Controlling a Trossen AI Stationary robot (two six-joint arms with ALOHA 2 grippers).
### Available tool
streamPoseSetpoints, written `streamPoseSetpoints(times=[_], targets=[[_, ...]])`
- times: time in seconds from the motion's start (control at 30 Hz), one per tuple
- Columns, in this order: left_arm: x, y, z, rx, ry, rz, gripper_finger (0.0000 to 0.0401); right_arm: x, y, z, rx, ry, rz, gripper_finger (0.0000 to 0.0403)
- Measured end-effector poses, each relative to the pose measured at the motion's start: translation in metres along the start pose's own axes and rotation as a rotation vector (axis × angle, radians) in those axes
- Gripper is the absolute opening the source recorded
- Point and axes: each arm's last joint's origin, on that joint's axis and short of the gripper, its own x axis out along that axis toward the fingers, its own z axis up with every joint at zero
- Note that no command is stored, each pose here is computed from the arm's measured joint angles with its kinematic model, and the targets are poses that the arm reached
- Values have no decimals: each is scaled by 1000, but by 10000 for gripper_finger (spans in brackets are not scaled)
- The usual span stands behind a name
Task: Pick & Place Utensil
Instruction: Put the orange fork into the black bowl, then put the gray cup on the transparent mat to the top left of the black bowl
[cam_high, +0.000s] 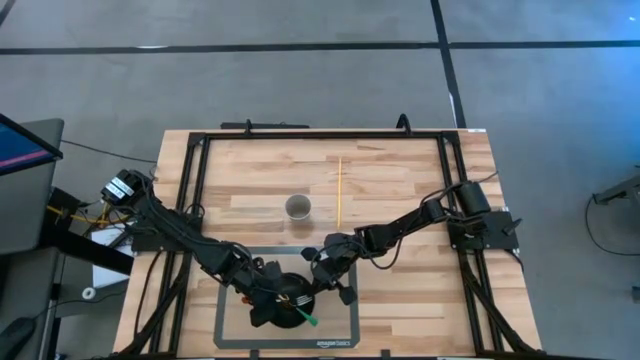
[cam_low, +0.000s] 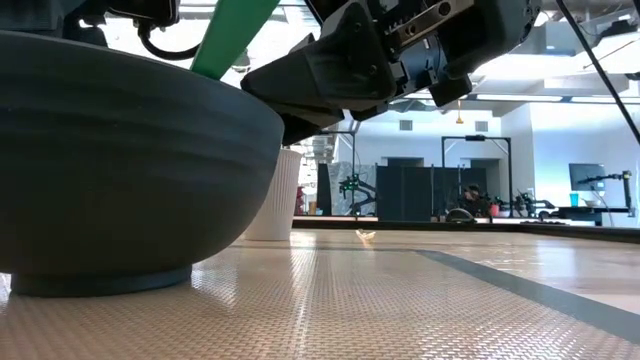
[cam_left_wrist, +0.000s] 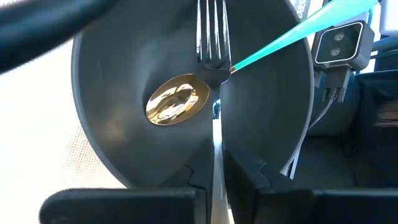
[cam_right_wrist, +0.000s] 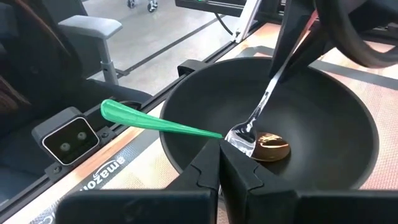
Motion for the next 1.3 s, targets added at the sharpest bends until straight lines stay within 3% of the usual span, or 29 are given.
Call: streamPoseSetpoints(times=[0.37, 0.8, 1.3], targets=[[0, 0, 0, 0, -1, 0, 29, -1, -3, -4, 12, 37, -75, 1], [0, 0, 0, -3, -6, 4, 30, -2, -6, -9, 3, 83, -79, 1], [0, 0, 0, 0, -5, 4, 88, -2, -6, -8, 1, 75, -80, 1]])
